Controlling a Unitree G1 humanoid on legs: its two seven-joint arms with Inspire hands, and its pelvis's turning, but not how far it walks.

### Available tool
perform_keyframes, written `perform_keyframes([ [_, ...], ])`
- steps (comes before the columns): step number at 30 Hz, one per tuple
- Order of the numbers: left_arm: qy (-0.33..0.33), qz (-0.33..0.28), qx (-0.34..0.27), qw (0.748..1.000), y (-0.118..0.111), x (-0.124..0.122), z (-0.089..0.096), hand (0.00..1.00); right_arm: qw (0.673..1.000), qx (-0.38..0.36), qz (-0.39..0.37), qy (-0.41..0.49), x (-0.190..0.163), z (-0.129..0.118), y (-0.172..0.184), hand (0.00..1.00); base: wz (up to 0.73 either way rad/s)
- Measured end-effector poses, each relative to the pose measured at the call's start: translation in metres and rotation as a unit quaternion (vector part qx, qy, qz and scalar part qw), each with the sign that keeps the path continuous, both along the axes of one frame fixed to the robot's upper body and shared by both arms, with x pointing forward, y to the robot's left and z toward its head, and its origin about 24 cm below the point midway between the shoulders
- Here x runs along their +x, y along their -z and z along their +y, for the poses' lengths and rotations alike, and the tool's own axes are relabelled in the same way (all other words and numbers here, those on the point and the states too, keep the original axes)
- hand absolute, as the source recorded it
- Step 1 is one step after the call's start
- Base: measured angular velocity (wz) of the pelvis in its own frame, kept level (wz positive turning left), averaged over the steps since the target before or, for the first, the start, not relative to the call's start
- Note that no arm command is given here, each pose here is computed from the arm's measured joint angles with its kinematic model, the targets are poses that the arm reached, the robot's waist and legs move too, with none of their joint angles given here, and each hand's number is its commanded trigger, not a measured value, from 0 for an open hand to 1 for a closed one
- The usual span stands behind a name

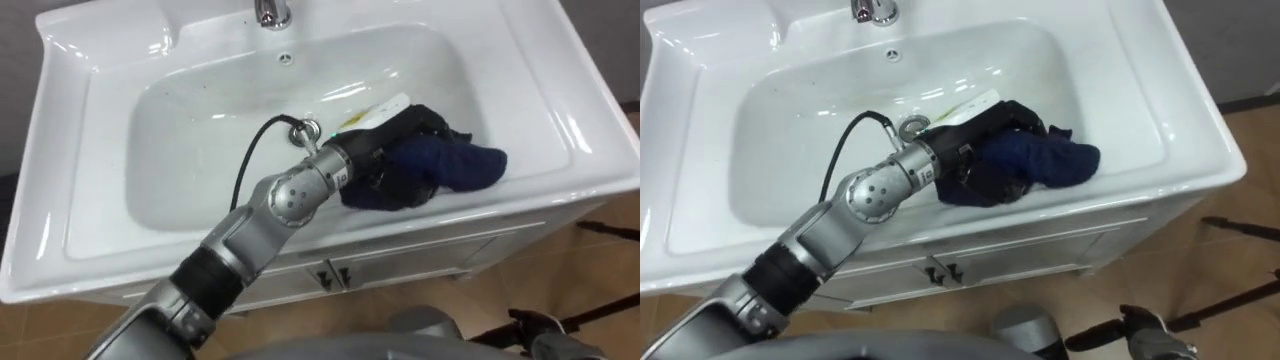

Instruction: Wipe basin

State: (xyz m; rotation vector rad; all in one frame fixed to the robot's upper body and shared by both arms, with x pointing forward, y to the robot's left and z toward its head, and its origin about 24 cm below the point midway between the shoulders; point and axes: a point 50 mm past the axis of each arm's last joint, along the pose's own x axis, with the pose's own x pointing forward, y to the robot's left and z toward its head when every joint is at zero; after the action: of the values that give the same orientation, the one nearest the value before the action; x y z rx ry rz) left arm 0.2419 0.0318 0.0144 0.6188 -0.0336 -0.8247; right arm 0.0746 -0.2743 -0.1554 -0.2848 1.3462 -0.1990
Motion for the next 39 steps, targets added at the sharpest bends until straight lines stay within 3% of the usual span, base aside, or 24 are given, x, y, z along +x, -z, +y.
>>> perform_keyframes([
  [13, -0.029, 0.026, -0.009, 0.999, 0.012, -0.01, 0.014, 1.0, 1.0, 0.005, 0.015, 0.024, -0.019, -0.003, 0.002, 0.0, -0.02],
  [22, -0.031, 0.013, 0.01, 0.999, 0.009, -0.013, 0.026, 1.0, 0.999, -0.002, 0.013, 0.029, -0.022, -0.007, 0.0, 0.0, 0.01],
  [25, -0.039, -0.011, 0.055, 0.998, 0.008, -0.009, 0.038, 1.0, 1.0, -0.007, 0.012, 0.023, -0.021, -0.008, 0.0, 0.0, -0.01],
  [28, -0.064, -0.019, 0.161, 0.985, 0.02, -0.005, 0.067, 1.0, 0.999, -0.009, 0.017, 0.026, -0.024, -0.009, 0.0, 0.0, -0.03],
  [30, -0.091, 0.001, 0.258, 0.962, 0.038, -0.003, 0.097, 1.0, 0.999, -0.013, 0.018, 0.026, -0.025, -0.011, -0.001, 0.0, 0.0],
  [33, -0.102, -0.001, 0.326, 0.94, 0.04, -0.002, 0.119, 1.0, 0.999, -0.011, 0.021, 0.032, -0.026, -0.012, -0.001, 0.0, 0.02],
  [39, -0.094, -0.012, 0.353, 0.931, 0.032, 0.002, 0.127, 1.0, 0.999, -0.004, 0.014, 0.032, -0.024, -0.017, -0.003, 0.0, 0.07],
])
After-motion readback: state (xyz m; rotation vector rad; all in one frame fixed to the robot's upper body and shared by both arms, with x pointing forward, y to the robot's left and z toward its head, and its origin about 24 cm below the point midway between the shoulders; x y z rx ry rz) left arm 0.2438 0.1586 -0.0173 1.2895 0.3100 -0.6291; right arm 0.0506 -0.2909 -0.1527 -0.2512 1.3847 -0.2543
